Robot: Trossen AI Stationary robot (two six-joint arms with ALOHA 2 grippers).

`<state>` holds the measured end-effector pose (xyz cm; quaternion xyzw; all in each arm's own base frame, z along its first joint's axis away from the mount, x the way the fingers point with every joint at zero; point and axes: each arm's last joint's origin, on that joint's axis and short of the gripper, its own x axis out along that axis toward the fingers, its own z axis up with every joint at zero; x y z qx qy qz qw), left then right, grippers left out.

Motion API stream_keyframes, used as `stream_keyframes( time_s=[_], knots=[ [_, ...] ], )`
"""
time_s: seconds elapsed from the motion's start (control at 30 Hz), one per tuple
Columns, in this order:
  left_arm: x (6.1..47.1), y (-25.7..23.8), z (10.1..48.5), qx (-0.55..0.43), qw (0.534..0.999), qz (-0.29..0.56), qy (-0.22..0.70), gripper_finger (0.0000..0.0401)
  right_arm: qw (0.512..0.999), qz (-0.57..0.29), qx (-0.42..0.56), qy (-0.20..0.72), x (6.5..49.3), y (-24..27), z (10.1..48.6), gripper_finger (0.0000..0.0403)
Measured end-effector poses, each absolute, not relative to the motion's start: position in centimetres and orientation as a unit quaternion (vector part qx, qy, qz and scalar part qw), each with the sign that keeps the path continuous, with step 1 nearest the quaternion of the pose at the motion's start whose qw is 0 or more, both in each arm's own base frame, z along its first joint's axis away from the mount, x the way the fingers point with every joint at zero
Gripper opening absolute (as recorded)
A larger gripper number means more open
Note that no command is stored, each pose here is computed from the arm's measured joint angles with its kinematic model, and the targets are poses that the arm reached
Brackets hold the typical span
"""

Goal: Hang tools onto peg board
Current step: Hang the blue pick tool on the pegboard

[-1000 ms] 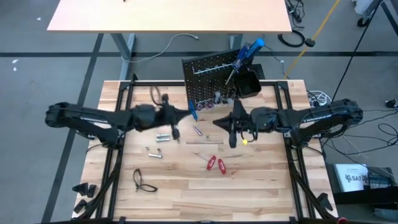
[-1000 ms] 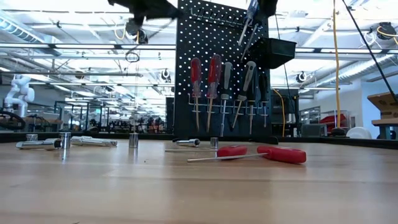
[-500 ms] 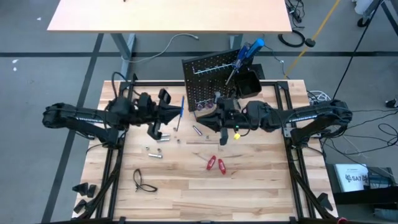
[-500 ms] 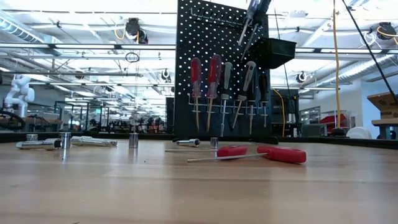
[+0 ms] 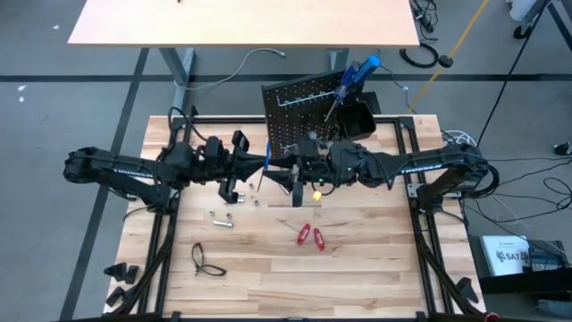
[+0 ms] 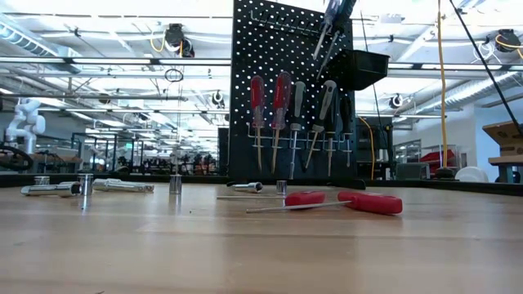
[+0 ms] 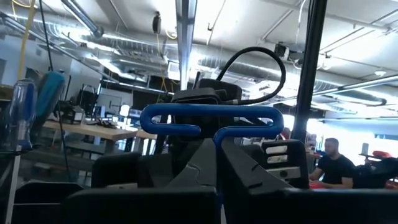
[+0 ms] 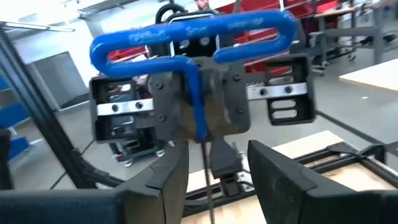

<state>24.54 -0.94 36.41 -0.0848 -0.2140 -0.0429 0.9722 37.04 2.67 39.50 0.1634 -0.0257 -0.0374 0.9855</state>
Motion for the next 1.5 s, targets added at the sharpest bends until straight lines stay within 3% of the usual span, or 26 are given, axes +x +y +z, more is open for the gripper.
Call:
stream_keyframes(
  time_s=[0.23, 0.5, 0.7, 1.07, 1.27, 1.5],
  knots=[
    [24.5, -0.6, 36.4, -0.084, 0.973, -0.034, -0.214, 0.0000, 0.987, -0.049, 0.152, -0.034, 37.0, 2.3, 39.6, 0.0115],
    [24.6, -0.1, 36.3, -0.082, 0.974, -0.024, -0.212, 0.0000, 0.987, -0.047, 0.149, -0.045, 37.0, 2.3, 39.9, 0.0016],
    [24.6, 0.2, 36.4, -0.083, 0.973, -0.026, -0.213, 0.0003, 0.988, -0.048, 0.136, -0.051, 37.0, 2.3, 40.0, 0.0003],
    [24.4, 0.5, 36.2, -0.086, 0.978, -0.005, -0.191, 0.0114, 0.986, -0.105, 0.118, -0.056, 36.4, 2.0, 40.4, 0.0001],
    [21.7, 1.4, 37.1, -0.083, 0.983, 0.022, -0.164, 0.0159, 0.967, -0.231, 0.105, 0.005, 33.2, 1.9, 41.2, 0.0000],
    [18.4, 2.7, 37.2, -0.084, 0.986, 0.091, -0.108, 0.0163, 0.893, -0.438, 0.105, -0.004, 29.0, 2.2, 42.4, 0.0000]
  ],
)
